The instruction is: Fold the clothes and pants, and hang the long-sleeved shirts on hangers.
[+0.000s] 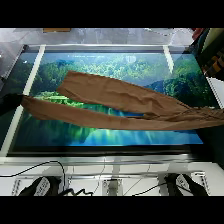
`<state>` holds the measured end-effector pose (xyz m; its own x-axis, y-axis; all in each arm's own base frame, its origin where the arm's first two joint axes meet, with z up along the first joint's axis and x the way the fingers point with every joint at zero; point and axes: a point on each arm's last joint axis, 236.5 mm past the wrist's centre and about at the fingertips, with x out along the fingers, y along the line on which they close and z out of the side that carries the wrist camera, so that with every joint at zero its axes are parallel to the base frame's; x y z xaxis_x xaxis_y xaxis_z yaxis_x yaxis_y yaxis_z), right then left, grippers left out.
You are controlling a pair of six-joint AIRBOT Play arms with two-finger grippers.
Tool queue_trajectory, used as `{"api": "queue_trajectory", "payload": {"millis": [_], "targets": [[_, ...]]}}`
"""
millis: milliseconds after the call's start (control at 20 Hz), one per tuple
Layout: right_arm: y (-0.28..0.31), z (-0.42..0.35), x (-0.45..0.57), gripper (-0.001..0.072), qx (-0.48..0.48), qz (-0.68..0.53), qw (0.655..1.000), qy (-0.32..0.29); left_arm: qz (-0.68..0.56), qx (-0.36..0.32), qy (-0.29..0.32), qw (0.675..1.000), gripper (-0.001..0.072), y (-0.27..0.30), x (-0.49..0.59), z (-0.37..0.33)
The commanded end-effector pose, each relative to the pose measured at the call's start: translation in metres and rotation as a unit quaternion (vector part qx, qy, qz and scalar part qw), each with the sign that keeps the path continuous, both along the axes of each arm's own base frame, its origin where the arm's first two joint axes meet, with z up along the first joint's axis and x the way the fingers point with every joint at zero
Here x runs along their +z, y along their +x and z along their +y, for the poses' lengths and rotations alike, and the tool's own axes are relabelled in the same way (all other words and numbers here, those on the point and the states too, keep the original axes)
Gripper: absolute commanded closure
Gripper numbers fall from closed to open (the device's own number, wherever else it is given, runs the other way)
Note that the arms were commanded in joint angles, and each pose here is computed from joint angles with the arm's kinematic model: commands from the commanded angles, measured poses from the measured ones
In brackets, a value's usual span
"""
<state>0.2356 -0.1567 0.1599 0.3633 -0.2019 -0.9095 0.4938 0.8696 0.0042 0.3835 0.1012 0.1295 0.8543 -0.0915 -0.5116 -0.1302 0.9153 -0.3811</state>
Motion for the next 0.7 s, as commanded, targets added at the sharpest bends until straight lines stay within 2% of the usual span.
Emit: {"api": "queue_trajectory", "payload": {"millis": [0, 150, 250, 350, 500, 650], "targets": [[-0.023, 0.011, 0.006, 0.0688, -0.005, 0.015, 1.000, 0.000, 0.007, -0.005, -0.007, 1.000, 0.0694, 0.005, -0.006, -0.004], [-0.014, 0.005, -0.011, 0.0687, -0.012, 0.009, 1.000, 0.001, -0.008, 0.003, 0.007, 1.000, 0.0696, 0.032, -0.014, -0.009], [0.009, -0.013, -0.019, 0.0687, -0.024, -0.034, 0.999, -0.026, -0.020, 0.010, 0.015, 1.000, 0.0697, 0.058, -0.022, -0.017], [0.033, -0.028, -0.022, 0.0688, -0.057, -0.088, 0.994, -0.034, -0.029, 0.039, -0.010, 0.999, 0.0697, 0.090, -0.029, -0.022], [0.072, -0.049, -0.021, 0.0687, -0.125, -0.166, 0.978, -0.011, -0.029, 0.025, -0.027, 0.999, 0.0697, 0.143, -0.038, -0.041], [0.110, -0.055, -0.043, 0.0688, -0.165, -0.200, 0.965, 0.051, -0.030, 0.013, -0.059, 0.998, 0.0697, 0.196, -0.045, -0.063]]}}
